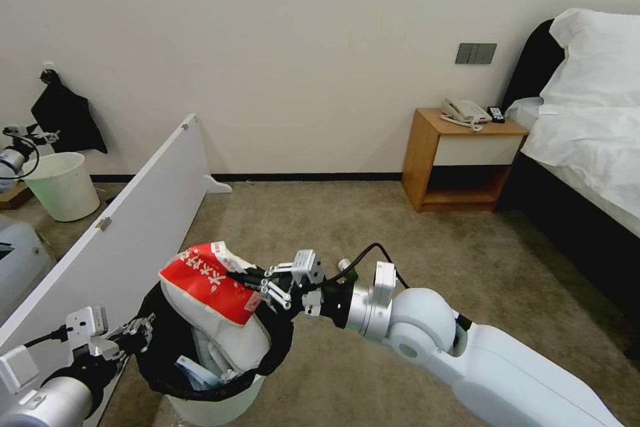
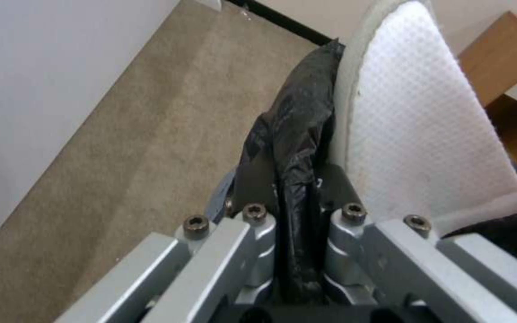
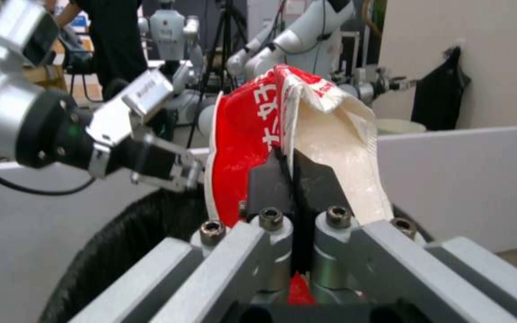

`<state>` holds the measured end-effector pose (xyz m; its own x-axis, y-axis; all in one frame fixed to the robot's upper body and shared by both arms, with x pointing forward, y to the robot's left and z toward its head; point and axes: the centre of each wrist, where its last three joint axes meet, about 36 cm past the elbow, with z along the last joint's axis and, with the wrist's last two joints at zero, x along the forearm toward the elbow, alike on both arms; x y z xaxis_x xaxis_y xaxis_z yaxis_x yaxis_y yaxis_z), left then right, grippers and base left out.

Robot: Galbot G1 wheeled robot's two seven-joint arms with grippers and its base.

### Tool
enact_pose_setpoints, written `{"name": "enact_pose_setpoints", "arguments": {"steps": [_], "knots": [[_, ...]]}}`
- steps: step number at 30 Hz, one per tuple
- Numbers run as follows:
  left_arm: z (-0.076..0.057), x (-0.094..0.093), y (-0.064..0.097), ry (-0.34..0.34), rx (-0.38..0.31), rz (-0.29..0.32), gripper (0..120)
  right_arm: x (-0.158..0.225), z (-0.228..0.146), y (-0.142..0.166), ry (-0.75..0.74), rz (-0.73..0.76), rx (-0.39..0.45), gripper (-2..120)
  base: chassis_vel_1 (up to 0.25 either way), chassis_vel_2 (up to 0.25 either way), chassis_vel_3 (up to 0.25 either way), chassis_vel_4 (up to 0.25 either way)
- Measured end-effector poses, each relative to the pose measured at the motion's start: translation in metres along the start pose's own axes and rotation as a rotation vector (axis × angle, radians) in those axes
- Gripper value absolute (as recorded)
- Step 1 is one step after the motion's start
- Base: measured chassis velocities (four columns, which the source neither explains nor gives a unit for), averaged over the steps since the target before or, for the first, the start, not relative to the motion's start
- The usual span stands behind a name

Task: Pick up the trash bin, then pick up the garbage from the floor and place it into the trash bin.

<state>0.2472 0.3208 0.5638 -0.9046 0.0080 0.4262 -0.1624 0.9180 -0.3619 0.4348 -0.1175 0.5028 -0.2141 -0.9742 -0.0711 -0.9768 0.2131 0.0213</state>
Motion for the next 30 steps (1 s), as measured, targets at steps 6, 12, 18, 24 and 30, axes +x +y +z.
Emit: {"name": "enact_pose_setpoints", "arguments": {"steps": [6, 12, 18, 24, 30], "knots": [[0.000, 0.000, 0.000, 0.001, 0.000, 0.000, 5, -0.006, 0.008, -0.001, 0.013, -0.007, -0.012, 0, 0.000, 0.000, 0.000, 0.000], [0.000, 0.000, 0.000, 0.000, 0.000, 0.000, 5, -0.009, 0.018, 0.000, 0.037, -0.016, -0.009, 0, 0.000, 0.000, 0.000, 0.000], [0.000, 0.000, 0.000, -0.001, 0.001, 0.002, 5, -0.012, 0.026, 0.000, 0.054, -0.020, -0.013, 0, 0.000, 0.000, 0.000, 0.000], [-0.001, 0.000, 0.000, -0.001, 0.000, 0.004, 5, -0.013, 0.034, 0.000, 0.075, -0.025, -0.016, 0, 0.000, 0.000, 0.000, 0.000], [-0.001, 0.000, 0.000, -0.001, 0.001, 0.004, 5, -0.014, 0.040, 0.002, 0.092, -0.031, -0.017, 0, 0.000, 0.000, 0.000, 0.000]]}}
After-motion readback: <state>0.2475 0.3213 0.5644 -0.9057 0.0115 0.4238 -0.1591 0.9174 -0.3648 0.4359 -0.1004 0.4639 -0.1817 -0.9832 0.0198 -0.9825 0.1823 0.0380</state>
